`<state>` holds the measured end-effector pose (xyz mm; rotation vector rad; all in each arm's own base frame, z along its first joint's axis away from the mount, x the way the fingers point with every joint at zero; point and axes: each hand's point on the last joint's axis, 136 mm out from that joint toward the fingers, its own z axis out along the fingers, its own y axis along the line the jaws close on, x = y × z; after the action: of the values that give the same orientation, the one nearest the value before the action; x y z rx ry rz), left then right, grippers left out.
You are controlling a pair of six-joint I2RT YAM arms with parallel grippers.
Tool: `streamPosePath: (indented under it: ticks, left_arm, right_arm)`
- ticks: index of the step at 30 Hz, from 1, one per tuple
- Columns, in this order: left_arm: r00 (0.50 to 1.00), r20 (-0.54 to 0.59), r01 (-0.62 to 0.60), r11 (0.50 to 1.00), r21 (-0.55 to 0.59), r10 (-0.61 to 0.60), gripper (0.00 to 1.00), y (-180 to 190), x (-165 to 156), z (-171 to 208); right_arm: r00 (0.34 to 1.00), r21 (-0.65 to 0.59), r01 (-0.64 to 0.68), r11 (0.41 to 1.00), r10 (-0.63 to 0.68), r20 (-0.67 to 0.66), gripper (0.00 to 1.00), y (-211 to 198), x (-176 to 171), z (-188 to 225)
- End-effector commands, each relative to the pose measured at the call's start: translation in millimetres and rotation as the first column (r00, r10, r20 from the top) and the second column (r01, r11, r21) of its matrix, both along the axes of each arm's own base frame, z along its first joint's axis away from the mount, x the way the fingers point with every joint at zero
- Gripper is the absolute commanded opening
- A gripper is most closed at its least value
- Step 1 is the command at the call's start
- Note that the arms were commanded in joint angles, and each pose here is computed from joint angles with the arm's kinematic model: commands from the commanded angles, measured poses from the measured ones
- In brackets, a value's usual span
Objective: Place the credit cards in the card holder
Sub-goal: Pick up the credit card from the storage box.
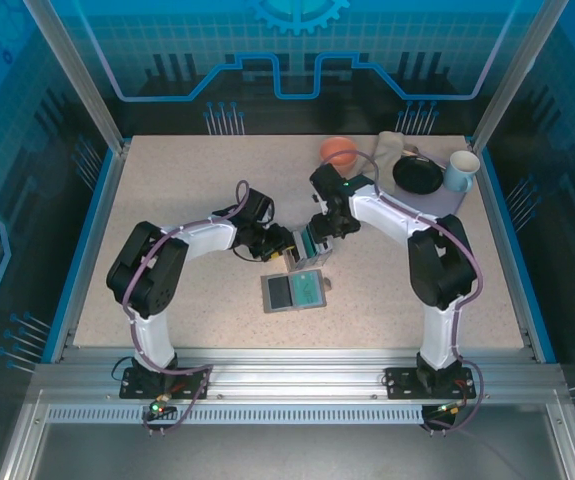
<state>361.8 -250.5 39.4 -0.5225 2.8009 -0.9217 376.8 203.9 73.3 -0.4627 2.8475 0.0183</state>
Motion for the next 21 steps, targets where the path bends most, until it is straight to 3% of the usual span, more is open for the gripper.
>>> streamPosePath:
  ticks: [1,13,21]
  left_arm:
    - [0.999,-0.039,-0.015,1.000,0.019,0.016,0.42,6,-5,-15]
    - [0.998,-0.055,-0.011,0.998,0.057,0.014,0.40,11,-8,-22]
    - [0.998,-0.055,-0.008,0.998,0.061,0.011,0.40,11,-8,-22]
  right_arm:
    - [0.999,-0.069,-0.032,0.997,0.030,-0.031,0.66,0,-4,-10]
    - [0.996,-0.131,-0.027,0.991,0.037,0.076,0.58,-11,3,24]
    - [0.997,-0.132,-0.035,0.991,0.045,0.068,0.55,-11,1,24]
